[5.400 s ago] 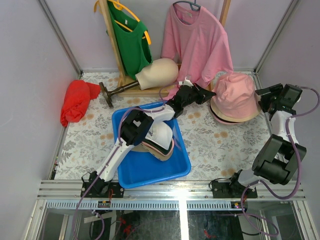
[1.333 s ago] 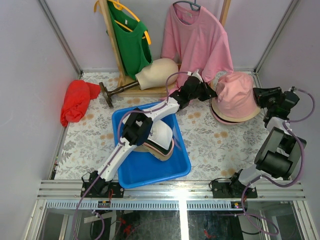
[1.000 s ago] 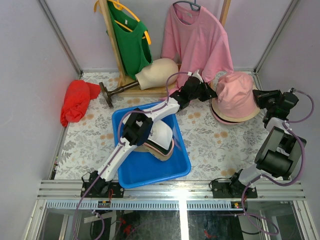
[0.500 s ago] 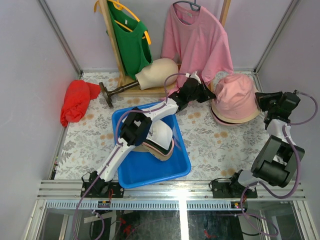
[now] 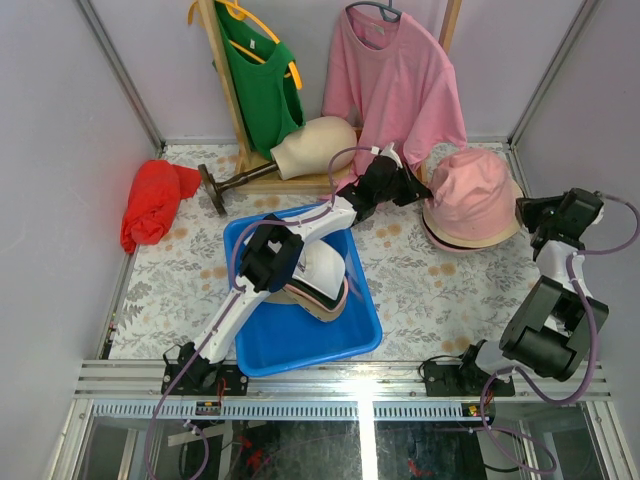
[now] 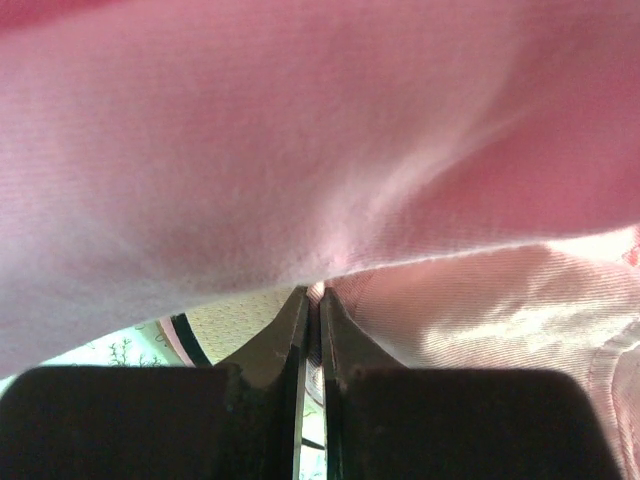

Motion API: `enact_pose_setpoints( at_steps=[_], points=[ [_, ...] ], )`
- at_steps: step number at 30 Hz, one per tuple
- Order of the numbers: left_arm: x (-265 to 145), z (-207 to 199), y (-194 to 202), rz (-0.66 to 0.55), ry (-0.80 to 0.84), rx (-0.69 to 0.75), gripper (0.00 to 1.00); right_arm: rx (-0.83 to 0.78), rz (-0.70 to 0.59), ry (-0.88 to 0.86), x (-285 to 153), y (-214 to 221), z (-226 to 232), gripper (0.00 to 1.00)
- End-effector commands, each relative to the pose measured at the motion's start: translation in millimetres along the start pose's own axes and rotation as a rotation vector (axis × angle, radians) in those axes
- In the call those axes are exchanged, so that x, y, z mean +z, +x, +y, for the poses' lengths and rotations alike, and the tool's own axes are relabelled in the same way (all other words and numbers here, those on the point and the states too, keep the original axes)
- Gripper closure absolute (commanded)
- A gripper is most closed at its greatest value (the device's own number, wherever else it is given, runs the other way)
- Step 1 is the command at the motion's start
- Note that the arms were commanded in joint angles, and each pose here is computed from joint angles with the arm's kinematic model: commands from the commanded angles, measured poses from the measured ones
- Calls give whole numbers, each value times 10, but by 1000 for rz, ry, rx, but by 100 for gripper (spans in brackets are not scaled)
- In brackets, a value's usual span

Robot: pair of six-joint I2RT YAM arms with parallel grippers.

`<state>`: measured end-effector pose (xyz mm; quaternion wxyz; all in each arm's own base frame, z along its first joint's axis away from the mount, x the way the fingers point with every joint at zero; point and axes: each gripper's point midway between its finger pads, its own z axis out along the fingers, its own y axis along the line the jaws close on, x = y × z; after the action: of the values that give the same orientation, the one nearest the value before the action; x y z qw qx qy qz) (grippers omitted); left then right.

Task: Stack the hats
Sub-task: Stack the hat on the hat.

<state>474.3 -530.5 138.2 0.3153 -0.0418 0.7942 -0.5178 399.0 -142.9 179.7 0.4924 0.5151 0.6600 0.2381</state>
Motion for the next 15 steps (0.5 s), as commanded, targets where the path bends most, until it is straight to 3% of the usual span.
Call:
enact_pose_setpoints(
  at_steps=[1,9,15],
  points=[
    [-62,169,143,63,-51,21,100,-41,-70,159,-12,-185,-310,100],
    [-80,81,139,77,-27,34,100,-59,-80,199,-5,-160,-461,100],
    [-51,28,159,90,-18,36,100,-65,-129,40,-105,-340,53,100]
  ],
)
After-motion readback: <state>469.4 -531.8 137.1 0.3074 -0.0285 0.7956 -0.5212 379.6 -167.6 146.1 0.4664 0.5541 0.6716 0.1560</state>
